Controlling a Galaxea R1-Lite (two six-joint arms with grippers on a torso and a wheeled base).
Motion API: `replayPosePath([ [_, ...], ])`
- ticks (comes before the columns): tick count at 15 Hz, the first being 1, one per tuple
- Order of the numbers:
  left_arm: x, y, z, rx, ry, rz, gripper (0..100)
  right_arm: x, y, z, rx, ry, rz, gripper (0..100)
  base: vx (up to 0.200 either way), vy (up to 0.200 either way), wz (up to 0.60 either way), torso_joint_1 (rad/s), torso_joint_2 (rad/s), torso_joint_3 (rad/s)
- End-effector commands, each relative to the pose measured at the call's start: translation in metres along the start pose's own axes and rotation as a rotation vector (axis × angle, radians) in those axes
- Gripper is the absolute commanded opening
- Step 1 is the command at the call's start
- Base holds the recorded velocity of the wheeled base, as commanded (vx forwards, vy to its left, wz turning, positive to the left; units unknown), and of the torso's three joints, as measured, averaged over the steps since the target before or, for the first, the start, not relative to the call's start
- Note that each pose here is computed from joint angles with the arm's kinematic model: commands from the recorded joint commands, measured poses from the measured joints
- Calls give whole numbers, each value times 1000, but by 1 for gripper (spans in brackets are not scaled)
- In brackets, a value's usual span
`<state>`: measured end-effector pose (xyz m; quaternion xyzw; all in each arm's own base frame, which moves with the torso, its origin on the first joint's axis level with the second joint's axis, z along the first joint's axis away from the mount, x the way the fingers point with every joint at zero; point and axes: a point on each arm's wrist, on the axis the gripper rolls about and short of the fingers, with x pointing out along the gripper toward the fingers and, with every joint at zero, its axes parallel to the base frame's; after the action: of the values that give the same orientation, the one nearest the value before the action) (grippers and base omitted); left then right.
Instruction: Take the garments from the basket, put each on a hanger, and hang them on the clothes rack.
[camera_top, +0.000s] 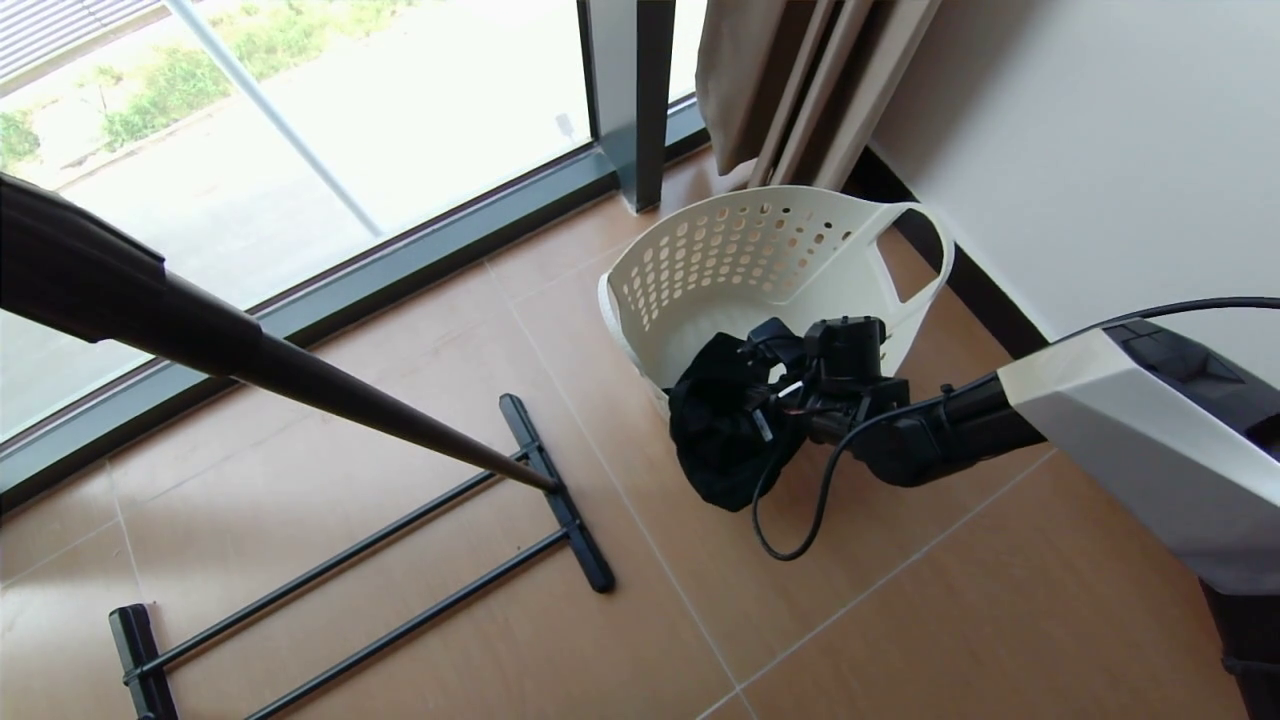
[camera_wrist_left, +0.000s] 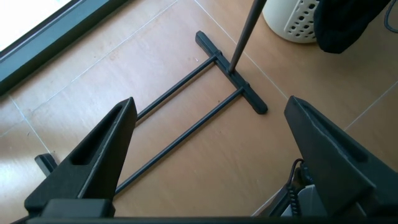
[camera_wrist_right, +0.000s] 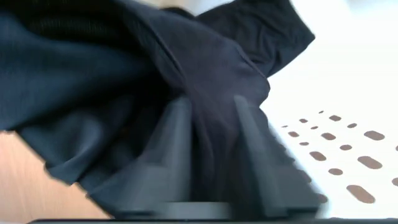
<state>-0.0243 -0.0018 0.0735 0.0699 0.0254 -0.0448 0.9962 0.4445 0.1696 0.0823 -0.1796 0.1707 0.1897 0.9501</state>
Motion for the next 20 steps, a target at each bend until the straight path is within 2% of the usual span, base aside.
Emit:
replayPosePath([
  [1, 0, 0, 0, 0, 1, 0, 100, -1, 0, 0, -1, -5, -1, 0, 0, 0, 0, 0, 0, 0],
  [5, 0, 0, 0, 3, 1, 0, 100, -27, -6, 20, 1, -85, -25, 0, 0, 0, 0, 0, 0, 0],
  [8, 0, -1, 0, 0, -9, -59, 100, -51, -8, 31, 0, -149, -42, 0, 0, 0, 0, 0, 0, 0],
  [9, 0, -2, 0, 1, -15, -93, 100, -66, 0, 37, -8, -179, -28, 0, 0, 0, 0, 0, 0, 0],
  [11, 0, -2, 0, -1, -16, -97, 100, -109, 18, 46, -23, -257, 4, 0, 0, 0, 0, 0, 0, 0],
  [13, 0, -2, 0, -2, -15, -96, 100, -154, 30, 51, -52, -320, 32, 0, 0, 0, 0, 0, 0, 0],
  [15, 0, -2, 0, -2, -15, -93, 100, -183, 40, 51, -60, -350, 67, 0, 0, 0, 0, 0, 0, 0],
  [18, 0, -2, 0, -3, -13, -93, 100, -250, 43, 47, -66, -428, 107, 0, 0, 0, 0, 1, 2, 28],
  [19, 0, -2, 0, -3, -13, -91, 100, -256, 43, 46, -65, -435, 109, 0, 0, 0, 0, -2, 2, 134],
  [20, 0, -2, 0, 0, -13, -91, 100, -271, 44, 36, -66, -431, 123, 0, 0, 0, 0, 2, 12, 173],
])
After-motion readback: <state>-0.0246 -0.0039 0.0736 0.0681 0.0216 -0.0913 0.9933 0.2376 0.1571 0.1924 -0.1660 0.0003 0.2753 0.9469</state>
